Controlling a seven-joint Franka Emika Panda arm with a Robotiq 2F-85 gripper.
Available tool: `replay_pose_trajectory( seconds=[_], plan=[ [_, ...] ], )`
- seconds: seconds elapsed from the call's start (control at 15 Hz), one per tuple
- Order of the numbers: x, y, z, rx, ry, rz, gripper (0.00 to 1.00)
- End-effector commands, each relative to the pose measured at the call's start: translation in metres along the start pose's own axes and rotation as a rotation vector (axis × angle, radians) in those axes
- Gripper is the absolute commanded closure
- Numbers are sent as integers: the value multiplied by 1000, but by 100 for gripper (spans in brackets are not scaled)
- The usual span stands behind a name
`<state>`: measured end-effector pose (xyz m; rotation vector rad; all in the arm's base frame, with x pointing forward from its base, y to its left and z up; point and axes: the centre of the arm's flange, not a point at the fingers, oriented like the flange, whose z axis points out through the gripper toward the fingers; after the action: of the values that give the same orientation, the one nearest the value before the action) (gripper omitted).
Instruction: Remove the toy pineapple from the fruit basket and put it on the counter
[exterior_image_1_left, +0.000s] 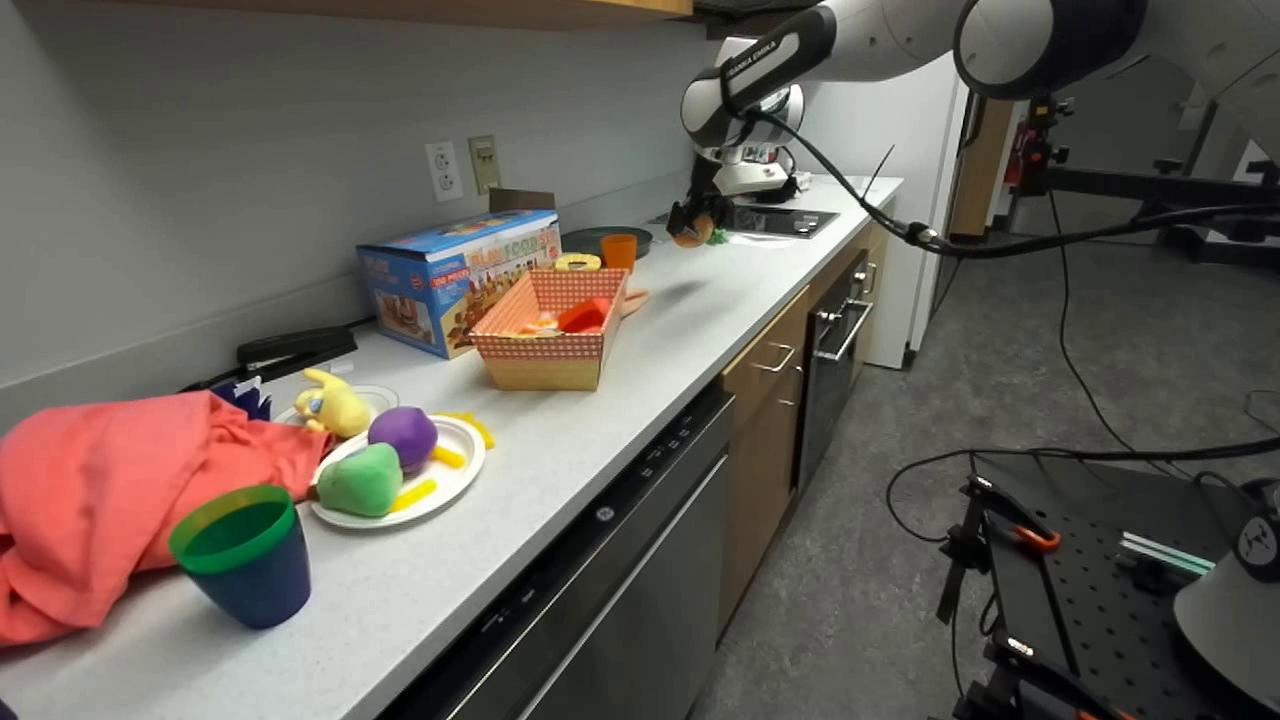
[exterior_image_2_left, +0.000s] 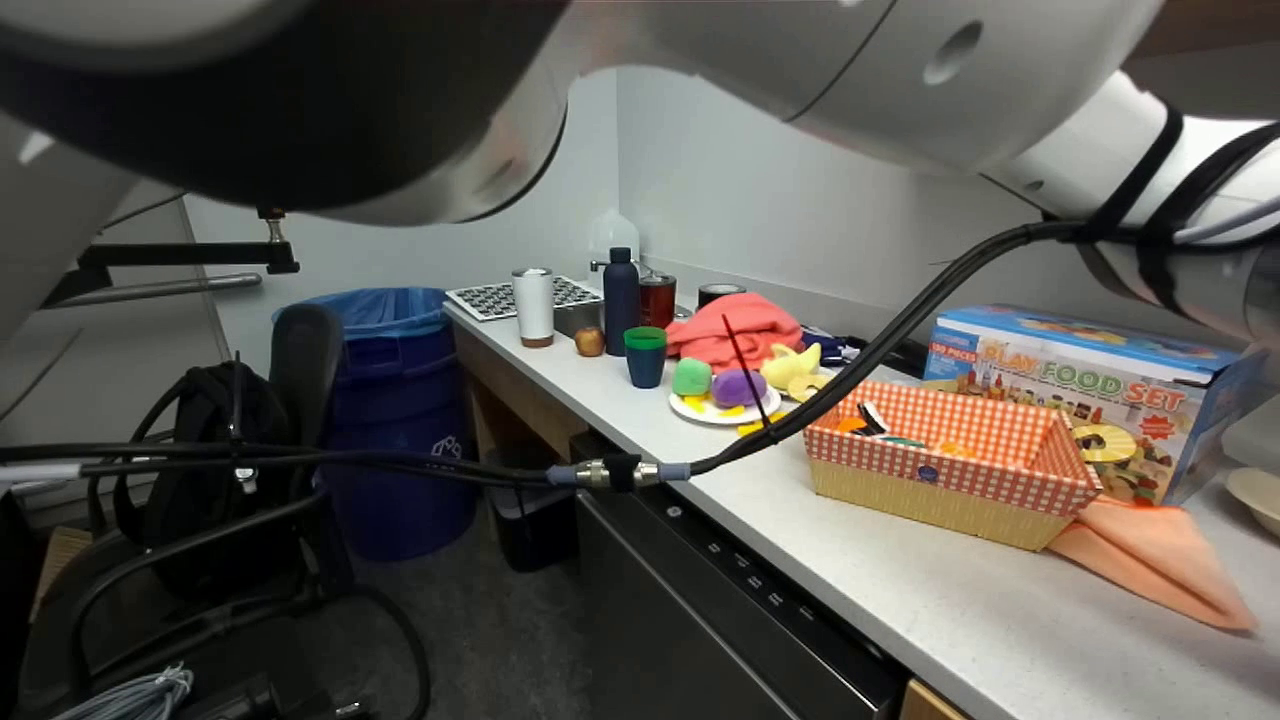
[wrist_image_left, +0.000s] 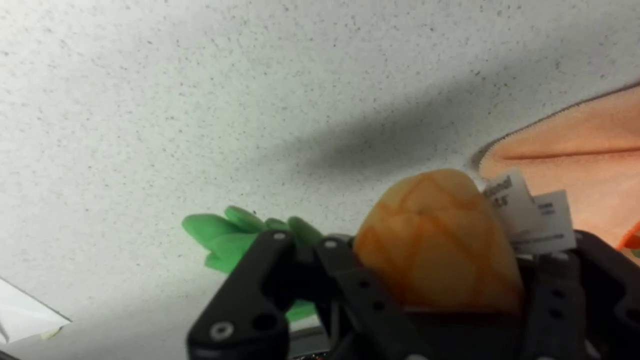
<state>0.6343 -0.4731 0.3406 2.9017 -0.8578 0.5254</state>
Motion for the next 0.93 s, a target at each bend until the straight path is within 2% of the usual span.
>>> replay_pose_trajectory(
  seconds=[0.0,0.27,0.33,0.4,0.53,0.87],
  plan=[
    [-10,-8,20,-6,-3,-1,100],
    [-27,-7,40,-13,-36,-1,100],
    [-31,-6,43,-14,-43,1,77],
    [-35,-5,46,-16,-49,8,74],
    [-41,-4,49,-19,-56,8,60],
    [-57,2,45,-16,-65,-2,20]
  ],
)
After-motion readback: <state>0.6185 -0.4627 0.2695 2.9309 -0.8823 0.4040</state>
